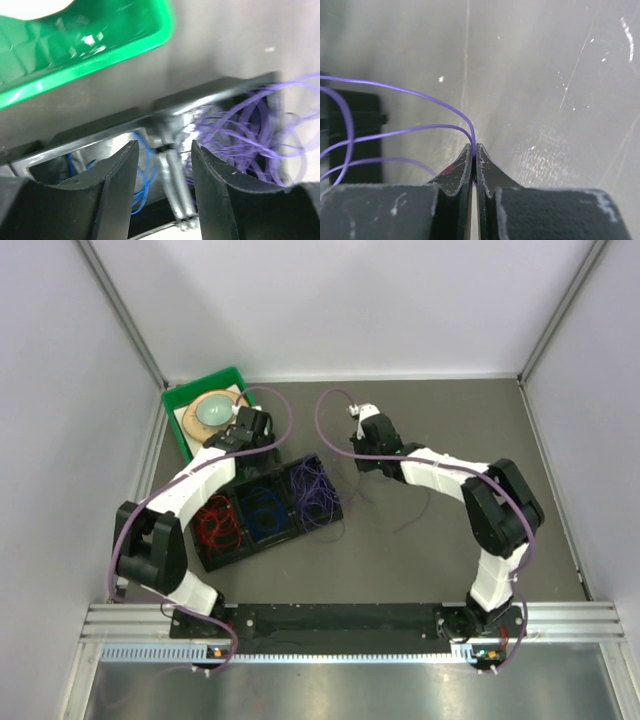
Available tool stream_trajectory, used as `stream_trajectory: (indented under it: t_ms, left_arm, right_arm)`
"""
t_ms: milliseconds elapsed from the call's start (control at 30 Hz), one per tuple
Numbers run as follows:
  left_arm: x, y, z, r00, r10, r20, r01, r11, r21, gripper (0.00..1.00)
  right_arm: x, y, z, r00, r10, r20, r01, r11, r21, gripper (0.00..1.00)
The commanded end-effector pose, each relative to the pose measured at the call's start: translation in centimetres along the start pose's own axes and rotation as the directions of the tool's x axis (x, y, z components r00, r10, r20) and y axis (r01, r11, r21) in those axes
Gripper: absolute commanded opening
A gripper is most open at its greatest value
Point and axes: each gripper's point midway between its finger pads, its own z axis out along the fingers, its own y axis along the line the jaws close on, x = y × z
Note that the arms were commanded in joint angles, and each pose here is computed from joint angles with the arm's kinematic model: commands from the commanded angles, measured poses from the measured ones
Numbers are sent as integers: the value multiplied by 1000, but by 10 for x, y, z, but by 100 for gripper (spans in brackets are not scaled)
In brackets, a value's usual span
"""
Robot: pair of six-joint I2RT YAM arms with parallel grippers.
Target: Untangle the cables
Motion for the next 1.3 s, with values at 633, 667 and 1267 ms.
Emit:
stream_trajectory:
  t_ms: [633,667,1267]
  left_arm:
    - [30,3,38,992,-44,-122,55,995,84,50]
    - [31,3,39,991,-44,-123,55,995,87,50]
    - [24,9,26,986,-122,-118,141,975,170,50]
  right_arm:
    - [-81,144,-105,968,243,60,-194,878,-438,0]
    - [-82,149,-98,967,251,46,-205,874,-441,0]
    - [-31,174,-6,909,393,-138,-416,836,-359,0]
